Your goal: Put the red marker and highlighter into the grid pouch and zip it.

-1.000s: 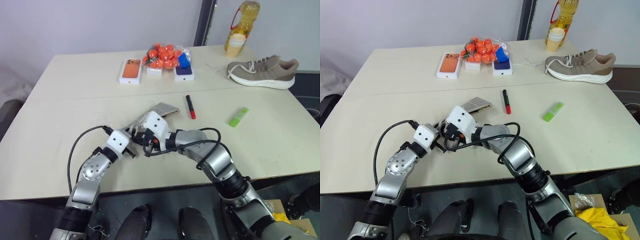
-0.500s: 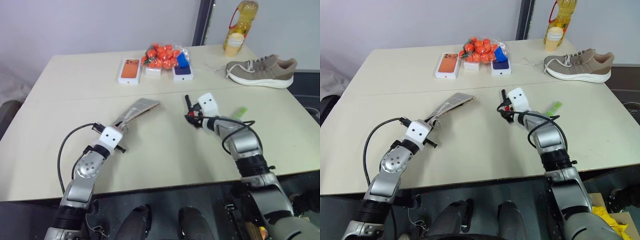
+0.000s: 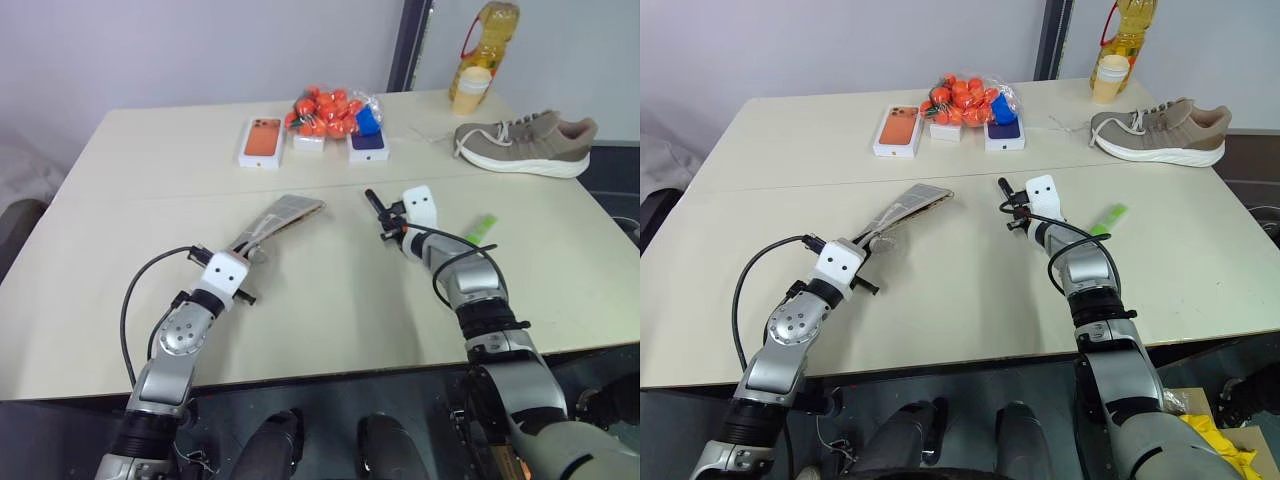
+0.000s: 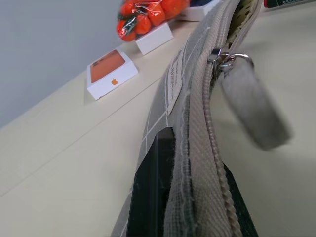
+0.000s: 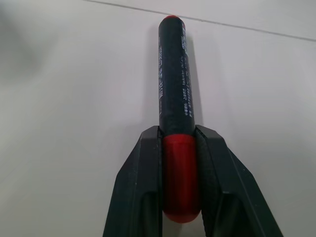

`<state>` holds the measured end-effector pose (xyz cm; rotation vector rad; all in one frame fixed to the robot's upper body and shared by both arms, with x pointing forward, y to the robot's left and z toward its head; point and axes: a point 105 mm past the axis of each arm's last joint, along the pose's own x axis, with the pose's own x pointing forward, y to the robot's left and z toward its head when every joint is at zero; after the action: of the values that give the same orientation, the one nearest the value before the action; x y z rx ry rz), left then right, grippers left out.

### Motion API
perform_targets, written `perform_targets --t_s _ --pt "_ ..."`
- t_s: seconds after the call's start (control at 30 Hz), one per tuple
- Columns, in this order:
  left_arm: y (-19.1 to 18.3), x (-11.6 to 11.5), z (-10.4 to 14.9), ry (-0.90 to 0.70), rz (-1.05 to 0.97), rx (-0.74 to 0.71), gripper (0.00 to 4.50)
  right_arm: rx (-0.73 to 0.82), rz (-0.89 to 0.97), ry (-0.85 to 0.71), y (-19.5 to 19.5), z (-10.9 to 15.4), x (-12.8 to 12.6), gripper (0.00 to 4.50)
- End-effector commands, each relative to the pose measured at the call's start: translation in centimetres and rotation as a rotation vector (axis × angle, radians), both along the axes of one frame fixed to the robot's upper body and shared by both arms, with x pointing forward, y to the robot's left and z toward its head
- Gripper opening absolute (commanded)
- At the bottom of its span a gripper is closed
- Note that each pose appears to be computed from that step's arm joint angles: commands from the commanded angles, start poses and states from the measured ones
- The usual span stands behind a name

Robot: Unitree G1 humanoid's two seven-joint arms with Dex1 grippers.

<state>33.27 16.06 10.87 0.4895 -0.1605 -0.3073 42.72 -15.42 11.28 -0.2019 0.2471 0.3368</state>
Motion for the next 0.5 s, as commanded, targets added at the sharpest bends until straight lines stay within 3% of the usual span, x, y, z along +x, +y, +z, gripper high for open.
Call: perform_targets --t_s 0.03,0.27,0.5 --pt "0.0 0.3 1.4 -0.032 -0.027 -0.036 0.00 -0.136 0.228 -0.210 1.5 5.4 -2.2 0.35" --pt "-0.5 0.6 1.7 -0.029 -0.082 -0.035 0.00 -0.265 0.557 -0.256 3.3 6.8 -8.1 0.35" --pt "-0.9 0.9 1.8 -0.034 -0.108 -0.037 0.00 -0.265 0.573 -0.246 4.2 6.7 -8.4 0.35"
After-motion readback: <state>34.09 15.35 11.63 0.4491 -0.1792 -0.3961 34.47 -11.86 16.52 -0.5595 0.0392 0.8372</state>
